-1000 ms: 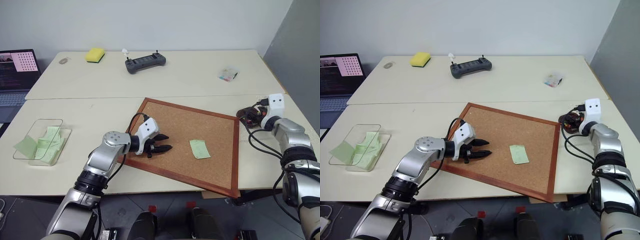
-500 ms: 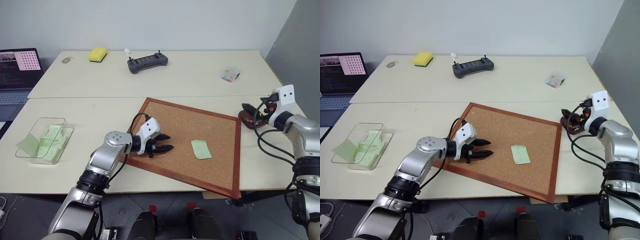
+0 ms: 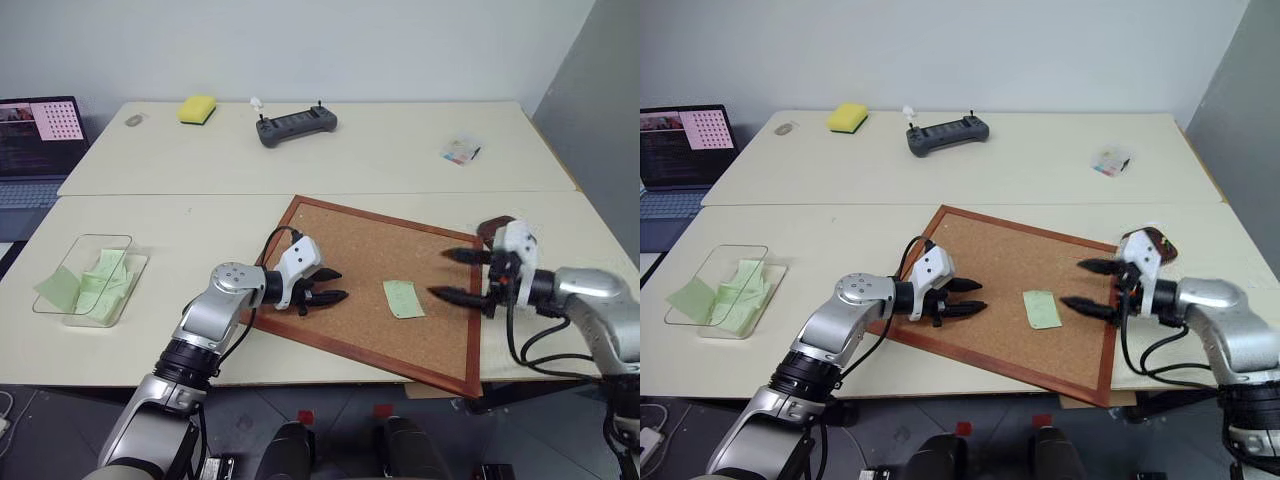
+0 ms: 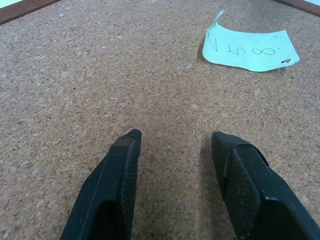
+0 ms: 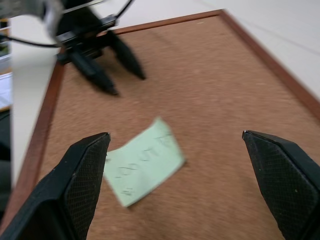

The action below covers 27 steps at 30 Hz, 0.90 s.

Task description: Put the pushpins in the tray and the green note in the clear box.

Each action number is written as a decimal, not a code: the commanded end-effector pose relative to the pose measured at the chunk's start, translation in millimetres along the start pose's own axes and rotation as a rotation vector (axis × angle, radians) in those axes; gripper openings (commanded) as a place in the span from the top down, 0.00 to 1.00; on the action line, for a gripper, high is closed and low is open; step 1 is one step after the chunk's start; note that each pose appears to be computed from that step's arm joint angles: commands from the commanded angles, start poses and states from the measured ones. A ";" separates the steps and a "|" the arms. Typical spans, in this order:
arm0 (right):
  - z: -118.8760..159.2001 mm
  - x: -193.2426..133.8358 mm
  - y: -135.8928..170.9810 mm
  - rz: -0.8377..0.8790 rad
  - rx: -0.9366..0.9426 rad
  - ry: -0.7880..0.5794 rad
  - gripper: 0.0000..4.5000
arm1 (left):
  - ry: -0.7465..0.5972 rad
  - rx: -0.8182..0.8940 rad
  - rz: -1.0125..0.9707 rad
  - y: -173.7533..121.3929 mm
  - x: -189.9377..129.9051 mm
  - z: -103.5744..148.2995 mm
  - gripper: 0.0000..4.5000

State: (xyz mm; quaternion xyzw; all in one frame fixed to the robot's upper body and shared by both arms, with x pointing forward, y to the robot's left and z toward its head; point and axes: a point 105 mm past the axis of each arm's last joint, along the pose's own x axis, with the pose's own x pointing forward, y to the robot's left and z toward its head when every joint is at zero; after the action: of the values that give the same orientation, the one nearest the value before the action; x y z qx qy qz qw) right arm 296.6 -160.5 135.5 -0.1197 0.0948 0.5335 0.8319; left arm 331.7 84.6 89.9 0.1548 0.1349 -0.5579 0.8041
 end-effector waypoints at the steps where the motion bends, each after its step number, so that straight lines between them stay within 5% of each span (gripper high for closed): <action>1: 4.2 13.0 -0.5 0.024 -0.085 -0.016 0.00 | 0.009 -0.005 -0.051 -9.9 4.4 -2.9 0.47; 13: -23.4 37.5 -8.3 0.083 -0.143 0.036 0.00 | 0.003 0.015 -0.055 -13.3 -2.2 -1.7 0.47; 27: -24.5 40.4 -22.8 0.013 -0.252 0.037 0.71 | 0.036 0.030 0.006 -2.5 -0.5 -6.5 0.47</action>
State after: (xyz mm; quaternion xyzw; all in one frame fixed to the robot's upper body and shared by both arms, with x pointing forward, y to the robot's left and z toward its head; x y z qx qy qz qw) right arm 328.8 -142.4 90.4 -0.2190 0.0677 0.5490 0.8038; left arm 325.0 85.7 88.3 0.1635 0.1339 -0.5652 0.7974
